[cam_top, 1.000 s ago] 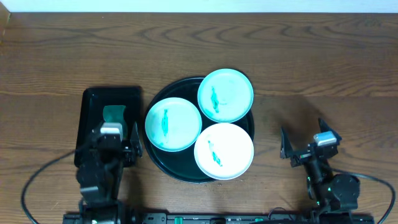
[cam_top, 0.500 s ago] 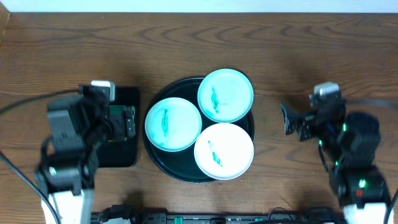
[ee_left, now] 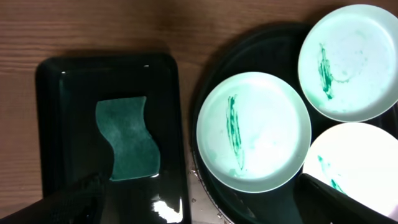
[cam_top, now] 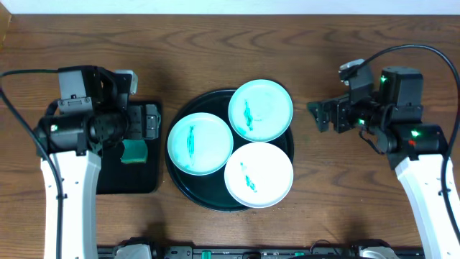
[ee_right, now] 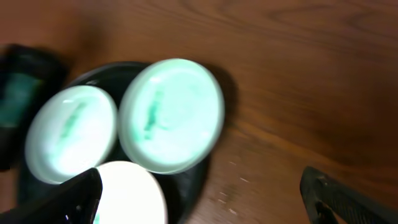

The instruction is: Clean dirty plates on tray and stack at the side

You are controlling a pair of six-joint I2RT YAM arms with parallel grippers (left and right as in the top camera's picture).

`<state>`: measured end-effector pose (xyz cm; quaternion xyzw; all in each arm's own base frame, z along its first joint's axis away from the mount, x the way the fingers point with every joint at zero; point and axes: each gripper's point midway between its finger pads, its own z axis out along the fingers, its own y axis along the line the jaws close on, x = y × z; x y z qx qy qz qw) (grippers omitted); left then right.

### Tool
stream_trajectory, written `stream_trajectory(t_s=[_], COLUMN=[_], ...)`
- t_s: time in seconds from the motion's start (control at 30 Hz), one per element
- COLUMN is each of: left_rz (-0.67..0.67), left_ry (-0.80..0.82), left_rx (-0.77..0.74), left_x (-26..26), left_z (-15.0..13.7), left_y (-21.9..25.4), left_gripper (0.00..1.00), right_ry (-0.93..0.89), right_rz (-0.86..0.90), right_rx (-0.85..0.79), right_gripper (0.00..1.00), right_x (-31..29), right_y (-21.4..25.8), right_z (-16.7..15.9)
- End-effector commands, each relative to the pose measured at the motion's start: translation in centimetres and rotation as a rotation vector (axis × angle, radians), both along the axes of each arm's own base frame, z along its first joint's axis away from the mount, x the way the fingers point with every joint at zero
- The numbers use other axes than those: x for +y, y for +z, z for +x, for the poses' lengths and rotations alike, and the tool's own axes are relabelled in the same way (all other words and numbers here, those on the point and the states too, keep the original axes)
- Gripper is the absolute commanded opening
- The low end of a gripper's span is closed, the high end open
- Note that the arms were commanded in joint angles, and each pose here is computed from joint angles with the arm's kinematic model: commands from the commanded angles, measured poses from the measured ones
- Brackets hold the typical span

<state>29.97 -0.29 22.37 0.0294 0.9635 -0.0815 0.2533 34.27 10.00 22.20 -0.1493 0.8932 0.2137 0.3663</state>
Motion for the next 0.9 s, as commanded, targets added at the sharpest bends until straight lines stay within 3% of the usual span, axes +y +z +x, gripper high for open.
stream_trajectory(t_s=[0.0, 0.07, 0.37, 0.53, 0.63, 0.83, 0.87], left_rz=[-0.009, -0.008, 0.003, 0.054, 0.116, 0.161, 0.161], left_ry=[-0.023, -0.023, -0.022, 0.016, 0.152, 0.238, 0.238], left_rx=[-0.018, -0.019, -0.079, -0.057, -0.033, -0.025, -0.025], left_x=[-0.4, -0.4, -0.2, 0.9, 3.0, 4.4, 4.4], left_z=[0.2, 0.2, 1.5, 1.3, 1.2, 1.0, 1.0], left_y=[0.7, 0.7, 1.4, 1.0, 0.7, 0.6, 0.6], left_gripper=[0.97, 0.96, 0.96, 0.96, 0.97, 0.96, 0.96], right_ry=[0.181, 0.214, 0.010, -0.004, -0.003, 0.037, 0.045], right_rz=[0.193, 0.227, 0.219, 0.046, -0.067, -0.126, -0.139], right_rx=[-0.024, -0.038, 0.198, 0.375, 0.444, 0.519, 0.535], right_gripper=[0.99, 0.99, 0.99, 0.99, 0.99, 0.99, 0.93], right_x=[4.1, 5.3, 10.1, 14.5, 16.4, 20.0, 20.4], right_y=[2.8, 3.2, -0.9, -3.6, -5.3, -9.6, -10.5], right_z=[-1.1, -0.8, 1.4, 2.0, 2.4, 1.9, 1.6])
